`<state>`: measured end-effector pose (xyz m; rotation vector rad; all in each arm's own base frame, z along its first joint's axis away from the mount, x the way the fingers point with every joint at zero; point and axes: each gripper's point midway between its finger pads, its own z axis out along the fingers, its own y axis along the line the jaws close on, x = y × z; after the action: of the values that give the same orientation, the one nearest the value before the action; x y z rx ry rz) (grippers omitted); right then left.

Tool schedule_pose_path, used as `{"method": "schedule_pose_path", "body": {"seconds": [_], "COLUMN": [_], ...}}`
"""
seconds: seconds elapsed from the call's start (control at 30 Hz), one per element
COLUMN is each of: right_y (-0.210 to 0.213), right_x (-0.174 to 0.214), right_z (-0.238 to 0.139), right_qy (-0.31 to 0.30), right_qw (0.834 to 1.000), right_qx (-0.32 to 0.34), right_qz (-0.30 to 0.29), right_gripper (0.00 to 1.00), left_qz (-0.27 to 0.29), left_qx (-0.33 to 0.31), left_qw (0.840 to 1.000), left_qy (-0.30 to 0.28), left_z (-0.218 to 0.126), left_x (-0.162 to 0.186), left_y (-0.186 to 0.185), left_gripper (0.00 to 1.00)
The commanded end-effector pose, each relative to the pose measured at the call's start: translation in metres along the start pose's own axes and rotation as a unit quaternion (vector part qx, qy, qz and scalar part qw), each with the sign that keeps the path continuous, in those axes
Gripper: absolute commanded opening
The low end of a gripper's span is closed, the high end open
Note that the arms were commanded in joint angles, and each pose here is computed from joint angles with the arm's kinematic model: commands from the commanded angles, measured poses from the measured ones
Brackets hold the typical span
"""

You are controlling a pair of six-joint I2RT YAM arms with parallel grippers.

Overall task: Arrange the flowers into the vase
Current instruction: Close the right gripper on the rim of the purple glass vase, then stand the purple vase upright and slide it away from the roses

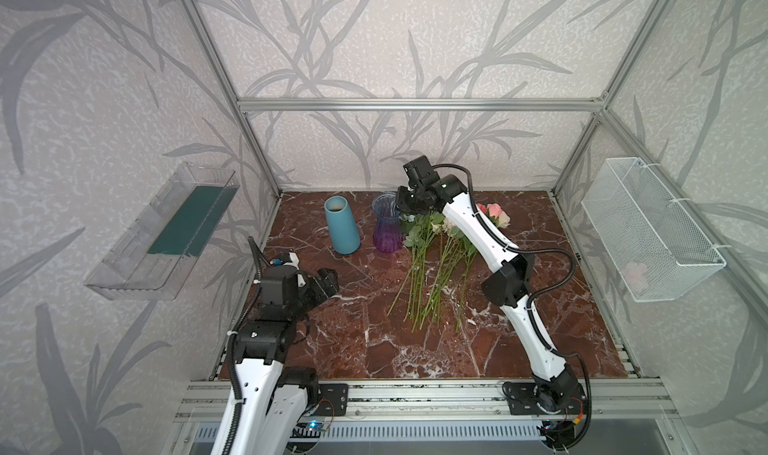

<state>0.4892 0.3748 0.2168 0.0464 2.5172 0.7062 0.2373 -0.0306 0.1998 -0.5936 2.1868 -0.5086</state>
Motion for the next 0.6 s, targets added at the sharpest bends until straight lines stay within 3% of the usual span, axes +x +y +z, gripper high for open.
{"method": "schedule_pose_path", "body": {"seconds": [0.0, 0.57], "right_y": [0.016, 0.042], "right_x": [-0.011, -0.002], "right_z": [-0.041, -0.074], "right_qy": [-0.018, 0.001], "right_qw": [0.999, 0.996], "right_qx": [-0.024, -0.077], "right_qz": [-0.012, -0.035], "right_gripper": [0.00, 0.00], "left_qz": [0.007, -0.003], "left_qx": [-0.004, 0.030], "left_qw": [1.000, 0.999], "left_qy": [-0.007, -0.011], "left_z": [0.001, 0.003], "left_x": [-0.001, -0.009], "left_y": [0.003, -0.013], "left_gripper": [0.92, 0.90]}}
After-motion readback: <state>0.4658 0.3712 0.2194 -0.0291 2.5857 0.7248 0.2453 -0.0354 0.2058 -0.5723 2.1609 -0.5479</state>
